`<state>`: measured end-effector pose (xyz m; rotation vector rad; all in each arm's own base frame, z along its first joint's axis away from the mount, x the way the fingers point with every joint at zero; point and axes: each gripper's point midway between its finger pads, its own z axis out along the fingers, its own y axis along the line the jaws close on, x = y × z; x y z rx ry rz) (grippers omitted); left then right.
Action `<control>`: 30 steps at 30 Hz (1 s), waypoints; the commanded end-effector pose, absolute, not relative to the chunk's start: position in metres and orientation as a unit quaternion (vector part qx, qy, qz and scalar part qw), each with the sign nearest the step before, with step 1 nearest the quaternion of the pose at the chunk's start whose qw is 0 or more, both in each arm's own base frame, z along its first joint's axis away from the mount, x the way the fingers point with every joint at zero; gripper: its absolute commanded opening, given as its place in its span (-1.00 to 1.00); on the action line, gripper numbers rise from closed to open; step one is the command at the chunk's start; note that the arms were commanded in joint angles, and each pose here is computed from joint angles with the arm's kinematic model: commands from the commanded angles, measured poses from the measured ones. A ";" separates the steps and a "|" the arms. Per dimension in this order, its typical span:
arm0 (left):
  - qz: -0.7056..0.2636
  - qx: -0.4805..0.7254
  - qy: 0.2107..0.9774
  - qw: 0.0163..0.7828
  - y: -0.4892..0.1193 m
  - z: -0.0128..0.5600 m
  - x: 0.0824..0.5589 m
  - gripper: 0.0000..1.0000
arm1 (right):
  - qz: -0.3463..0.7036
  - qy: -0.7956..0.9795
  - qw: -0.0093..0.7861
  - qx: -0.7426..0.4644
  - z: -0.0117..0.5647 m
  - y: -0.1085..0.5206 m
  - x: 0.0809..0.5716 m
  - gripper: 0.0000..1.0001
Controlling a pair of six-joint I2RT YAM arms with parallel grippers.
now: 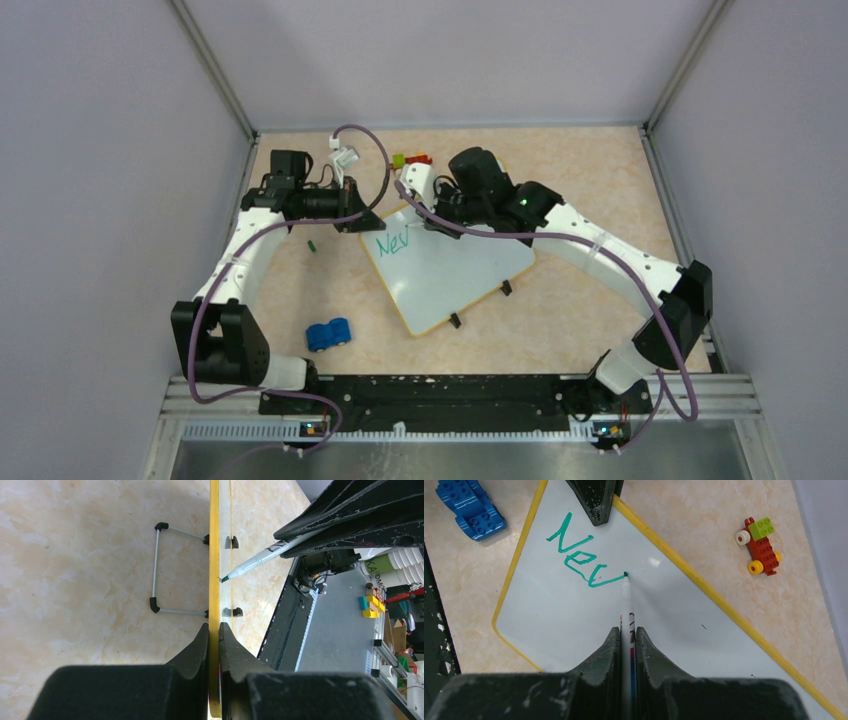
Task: Write a sentence on the whiteboard
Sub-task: Write on the whiteboard at the whiteboard stand.
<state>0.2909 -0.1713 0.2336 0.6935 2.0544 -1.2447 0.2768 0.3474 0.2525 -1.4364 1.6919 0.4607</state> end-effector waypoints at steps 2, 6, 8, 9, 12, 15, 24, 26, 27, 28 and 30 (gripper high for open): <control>-0.479 0.274 0.769 0.323 -0.173 0.240 0.290 -1.00 | 0.182 0.677 0.417 -0.578 0.247 0.344 0.276 -1.00; -0.480 0.274 0.768 0.323 -0.173 0.240 0.290 -1.00 | 0.183 0.680 0.408 -0.581 0.239 0.339 0.270 -1.00; -0.479 0.275 0.768 0.324 -0.173 0.240 0.290 -1.00 | 0.185 0.680 0.406 -0.581 0.238 0.337 0.267 -1.00; -0.480 0.274 0.768 0.323 -0.173 0.240 0.290 -1.00 | 0.186 0.681 0.405 -0.581 0.237 0.336 0.266 -1.00; -0.479 0.275 0.768 0.323 -0.173 0.239 0.290 -1.00 | 0.184 0.682 0.405 -0.580 0.235 0.334 0.265 -1.00; -0.479 0.275 0.768 0.323 -0.173 0.239 0.289 -1.00 | 0.178 0.682 0.410 -0.578 0.238 0.333 0.268 -1.00; -0.478 0.275 0.769 0.324 -0.173 0.238 0.289 -1.00 | 0.160 0.681 0.439 -0.564 0.259 0.333 0.289 -1.00; -0.478 0.274 0.769 0.323 -0.173 0.239 0.289 -1.00 | 0.159 0.679 0.445 -0.562 0.265 0.334 0.293 -1.00; -0.478 0.275 0.769 0.324 -0.173 0.239 0.289 -1.00 | 0.158 0.678 0.447 -0.562 0.267 0.335 0.294 -1.00; -0.478 0.275 0.769 0.324 -0.173 0.239 0.289 -1.00 | 0.157 0.677 0.447 -0.563 0.268 0.335 0.295 -1.00; -0.479 0.275 0.769 0.324 -0.173 0.239 0.289 -1.00 | 0.159 0.675 0.449 -0.564 0.270 0.337 0.296 -1.00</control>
